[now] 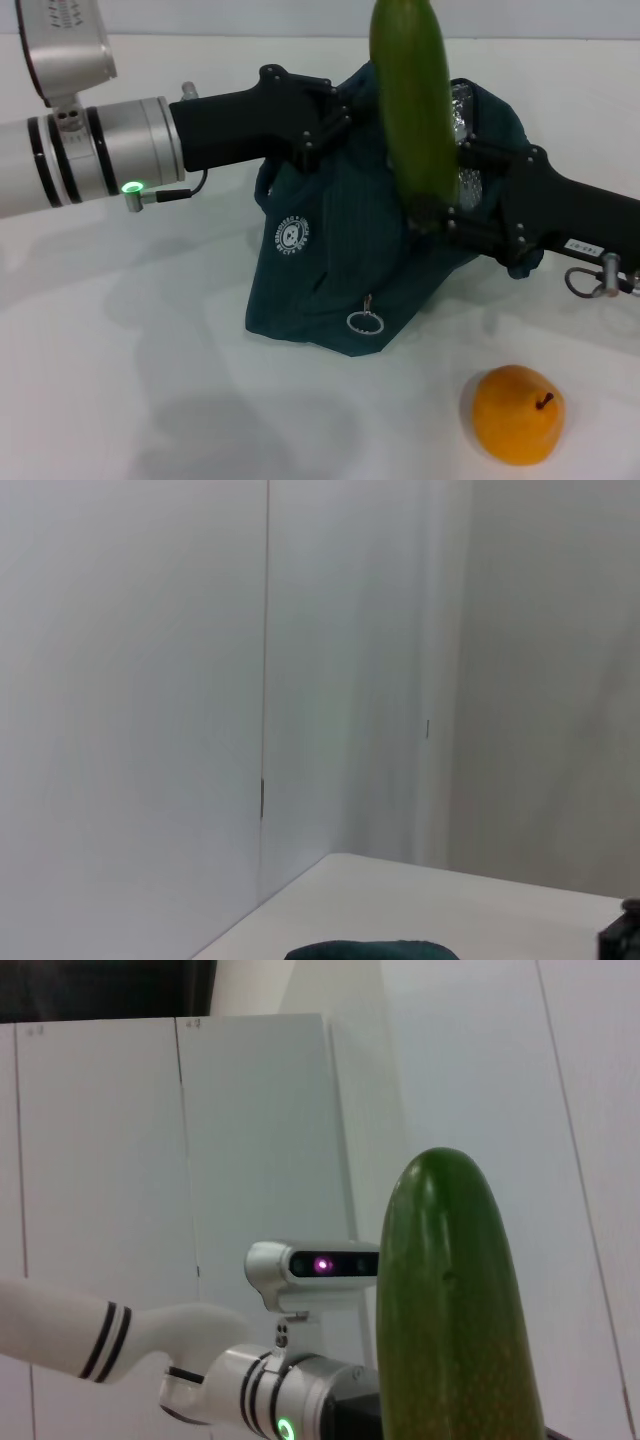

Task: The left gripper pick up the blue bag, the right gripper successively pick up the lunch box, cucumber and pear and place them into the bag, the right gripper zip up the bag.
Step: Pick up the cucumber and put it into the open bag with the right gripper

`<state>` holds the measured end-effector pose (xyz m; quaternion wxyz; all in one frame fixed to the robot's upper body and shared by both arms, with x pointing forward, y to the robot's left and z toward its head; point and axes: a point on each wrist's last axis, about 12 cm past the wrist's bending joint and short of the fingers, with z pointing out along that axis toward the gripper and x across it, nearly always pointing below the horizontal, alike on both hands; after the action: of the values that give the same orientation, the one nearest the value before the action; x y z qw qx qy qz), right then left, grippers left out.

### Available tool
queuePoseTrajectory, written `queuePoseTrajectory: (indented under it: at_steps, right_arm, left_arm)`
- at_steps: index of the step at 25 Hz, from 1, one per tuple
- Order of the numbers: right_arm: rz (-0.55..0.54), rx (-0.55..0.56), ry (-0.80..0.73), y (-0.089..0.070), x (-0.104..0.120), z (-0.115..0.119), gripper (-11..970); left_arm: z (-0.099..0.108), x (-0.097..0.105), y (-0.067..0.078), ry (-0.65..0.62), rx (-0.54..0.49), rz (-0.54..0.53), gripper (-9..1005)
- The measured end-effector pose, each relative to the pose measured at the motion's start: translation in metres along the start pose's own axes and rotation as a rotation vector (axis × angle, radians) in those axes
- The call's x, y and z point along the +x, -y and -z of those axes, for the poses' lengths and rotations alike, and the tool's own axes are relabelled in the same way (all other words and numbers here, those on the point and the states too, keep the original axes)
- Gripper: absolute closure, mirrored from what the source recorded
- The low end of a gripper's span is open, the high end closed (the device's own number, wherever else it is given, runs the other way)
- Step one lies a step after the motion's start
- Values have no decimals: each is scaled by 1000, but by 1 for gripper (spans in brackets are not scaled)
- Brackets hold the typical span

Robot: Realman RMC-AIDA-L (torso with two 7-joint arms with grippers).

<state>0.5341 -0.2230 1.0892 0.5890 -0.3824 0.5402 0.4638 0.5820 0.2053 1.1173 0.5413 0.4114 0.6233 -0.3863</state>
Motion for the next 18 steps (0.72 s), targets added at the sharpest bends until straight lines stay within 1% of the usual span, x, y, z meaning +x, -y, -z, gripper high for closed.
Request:
queuePoseTrajectory:
  at_steps: [6, 10, 18]
  right_arm:
    - [26, 34, -10, 2, 6, -8, 312]
    - [31, 28, -13, 3, 7, -15, 306]
    - [25, 29, -26, 1, 10, -13, 293]
  left_arm:
    - [-1, 0, 0, 1, 3, 0, 914]
    - [-1, 0, 0, 0, 2, -1, 913]
    - [-1, -1, 0, 0, 3, -1, 912]
